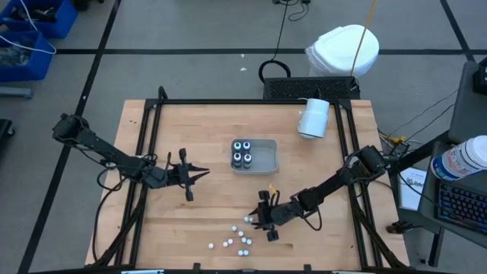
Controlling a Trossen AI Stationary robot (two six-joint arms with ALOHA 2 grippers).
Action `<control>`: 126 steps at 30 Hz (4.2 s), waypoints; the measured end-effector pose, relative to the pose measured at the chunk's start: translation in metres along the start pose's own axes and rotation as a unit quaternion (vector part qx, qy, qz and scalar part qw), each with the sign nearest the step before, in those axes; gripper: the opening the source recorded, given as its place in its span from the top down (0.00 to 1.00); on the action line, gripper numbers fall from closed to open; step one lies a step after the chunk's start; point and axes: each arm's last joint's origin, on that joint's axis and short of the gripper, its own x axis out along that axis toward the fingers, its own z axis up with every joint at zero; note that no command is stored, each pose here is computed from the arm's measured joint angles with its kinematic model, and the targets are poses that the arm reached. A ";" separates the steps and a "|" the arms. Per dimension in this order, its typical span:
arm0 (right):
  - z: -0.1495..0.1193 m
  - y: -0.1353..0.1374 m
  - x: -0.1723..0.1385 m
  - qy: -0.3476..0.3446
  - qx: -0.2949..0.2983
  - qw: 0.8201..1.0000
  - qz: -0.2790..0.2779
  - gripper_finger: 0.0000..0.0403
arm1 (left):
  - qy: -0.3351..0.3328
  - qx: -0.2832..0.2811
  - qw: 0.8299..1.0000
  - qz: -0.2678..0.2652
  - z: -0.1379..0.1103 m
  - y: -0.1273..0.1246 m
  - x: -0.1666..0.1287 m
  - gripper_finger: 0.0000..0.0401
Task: Pick & Place food coloring
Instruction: Put the small orange food coloring bottle into the gray bin
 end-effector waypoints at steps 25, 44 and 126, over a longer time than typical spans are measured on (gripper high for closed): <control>0.011 -0.004 -0.005 -0.015 -0.011 0.999 0.030 0.87 | 0.000 0.000 1.000 0.000 0.000 0.000 0.000 0.91; 0.077 -0.095 -0.090 -0.032 0.006 0.958 -0.286 0.87 | 0.000 0.000 1.000 0.000 0.000 0.000 0.000 0.91; 0.041 -0.071 -0.100 -0.125 -0.039 0.975 -0.182 1.00 | 0.155 -0.105 0.979 -0.078 -0.032 -0.003 -0.003 0.91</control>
